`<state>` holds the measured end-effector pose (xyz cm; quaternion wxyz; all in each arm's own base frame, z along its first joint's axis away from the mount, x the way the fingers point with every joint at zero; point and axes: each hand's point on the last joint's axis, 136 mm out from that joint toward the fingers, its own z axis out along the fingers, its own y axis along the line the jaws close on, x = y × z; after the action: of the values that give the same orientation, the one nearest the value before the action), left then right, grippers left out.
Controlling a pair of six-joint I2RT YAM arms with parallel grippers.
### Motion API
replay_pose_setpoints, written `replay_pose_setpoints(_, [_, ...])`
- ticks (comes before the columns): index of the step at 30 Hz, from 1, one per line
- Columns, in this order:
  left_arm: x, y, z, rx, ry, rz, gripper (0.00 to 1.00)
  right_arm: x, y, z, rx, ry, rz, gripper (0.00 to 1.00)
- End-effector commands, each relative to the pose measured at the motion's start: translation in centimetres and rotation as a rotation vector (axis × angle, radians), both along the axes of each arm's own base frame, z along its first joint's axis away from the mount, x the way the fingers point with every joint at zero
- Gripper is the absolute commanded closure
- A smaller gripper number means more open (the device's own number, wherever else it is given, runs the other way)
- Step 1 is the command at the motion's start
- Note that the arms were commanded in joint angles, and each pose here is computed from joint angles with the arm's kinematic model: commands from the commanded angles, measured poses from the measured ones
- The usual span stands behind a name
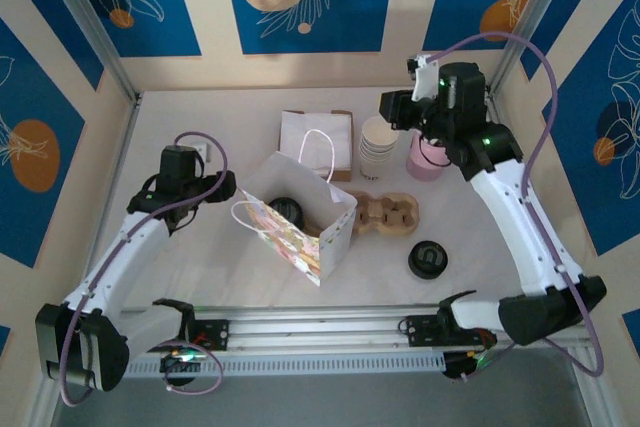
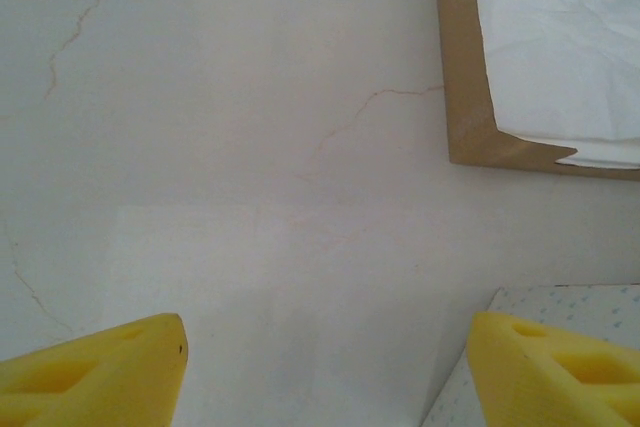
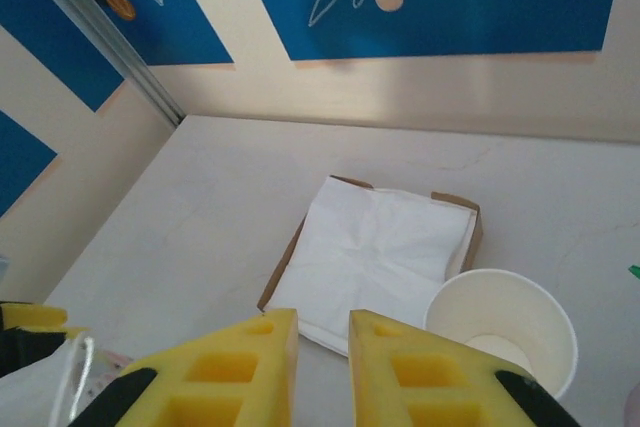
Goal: Pack the takeout coffee
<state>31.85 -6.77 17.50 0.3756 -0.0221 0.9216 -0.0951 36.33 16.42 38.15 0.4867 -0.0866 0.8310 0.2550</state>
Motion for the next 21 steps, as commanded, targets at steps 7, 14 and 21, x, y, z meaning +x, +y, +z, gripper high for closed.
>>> replay_pose_setpoints(7, [-0.5,2.5,9.3,0.164,-0.125,0.005,0.26,-0.3,1.1,-2.7,0.009,0.054,0.089,0.78])
replay_pose_setpoints(14, [-3.2,-4.7,15.3,-0.103,-0.150,-0.362,0.36,-1.6,1.1,-4.1,0.010,0.085,0.100,0.77])
replay_pose_setpoints(21, [-4.1,-7.7,13.2,-0.118,-0.013,-0.560,0.29,-2.7,1.7,-5.1,-0.019,0.116,0.134,0.77])
